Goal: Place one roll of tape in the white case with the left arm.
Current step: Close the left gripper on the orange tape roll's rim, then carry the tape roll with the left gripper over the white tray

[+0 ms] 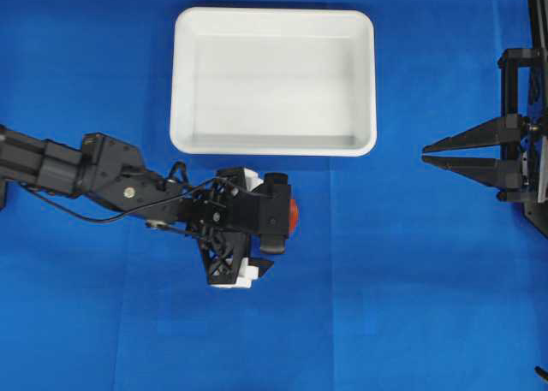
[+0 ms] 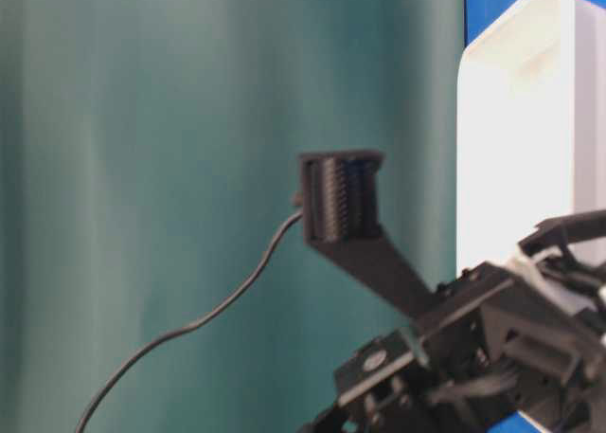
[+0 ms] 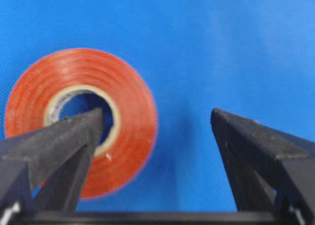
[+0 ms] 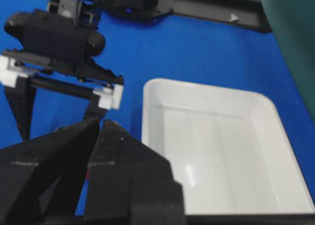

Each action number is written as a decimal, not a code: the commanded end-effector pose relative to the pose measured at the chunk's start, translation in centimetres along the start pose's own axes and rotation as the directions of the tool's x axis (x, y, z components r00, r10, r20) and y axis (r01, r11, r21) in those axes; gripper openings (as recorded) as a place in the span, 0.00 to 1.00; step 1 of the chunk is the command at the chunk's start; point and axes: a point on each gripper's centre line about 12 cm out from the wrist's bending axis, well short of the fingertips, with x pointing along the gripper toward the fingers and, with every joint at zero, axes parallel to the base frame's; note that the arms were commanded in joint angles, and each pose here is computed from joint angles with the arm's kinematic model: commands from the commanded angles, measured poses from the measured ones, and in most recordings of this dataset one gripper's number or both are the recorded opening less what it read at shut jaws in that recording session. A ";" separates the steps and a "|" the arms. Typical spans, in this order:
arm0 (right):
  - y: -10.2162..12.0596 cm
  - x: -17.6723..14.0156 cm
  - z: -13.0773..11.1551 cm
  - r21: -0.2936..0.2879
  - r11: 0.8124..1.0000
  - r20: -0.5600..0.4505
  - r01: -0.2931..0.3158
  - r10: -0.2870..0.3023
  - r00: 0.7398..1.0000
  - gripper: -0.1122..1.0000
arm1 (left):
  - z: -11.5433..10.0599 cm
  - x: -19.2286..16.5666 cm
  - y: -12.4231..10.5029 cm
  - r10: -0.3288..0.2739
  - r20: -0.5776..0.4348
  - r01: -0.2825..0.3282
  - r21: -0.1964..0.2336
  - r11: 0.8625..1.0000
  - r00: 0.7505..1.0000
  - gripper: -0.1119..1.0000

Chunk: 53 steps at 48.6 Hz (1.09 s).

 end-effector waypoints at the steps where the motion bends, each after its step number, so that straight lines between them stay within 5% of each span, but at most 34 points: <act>1: 0.0 0.1 0.4 0.003 1.000 0.005 0.002 -0.002 1.000 0.00 | 1.2 -0.2 0.3 0.003 0.030 -0.003 -0.008 1.000 1.000 0.89; 12: 0.0 0.1 0.2 0.003 1.000 -0.003 0.002 -0.002 1.000 0.00 | 0.9 -0.1 0.7 0.013 -0.009 -0.014 -0.013 1.000 1.000 0.84; 23: 0.0 0.1 0.2 0.003 1.000 -0.003 0.002 -0.002 1.000 0.00 | 2.0 -0.8 0.1 0.018 -0.056 -0.018 0.012 1.000 0.998 0.33; 39: 0.0 0.1 -0.1 0.003 1.000 -0.029 0.001 -0.001 1.000 0.00 | 6.9 -6.7 -0.2 0.027 0.007 -0.028 0.036 0.999 1.000 0.34; 53: 0.0 0.2 -0.2 0.003 1.000 -0.034 0.001 -0.001 0.999 0.00 | 8.2 -9.2 5.7 0.121 0.011 -0.122 0.054 0.991 0.993 0.34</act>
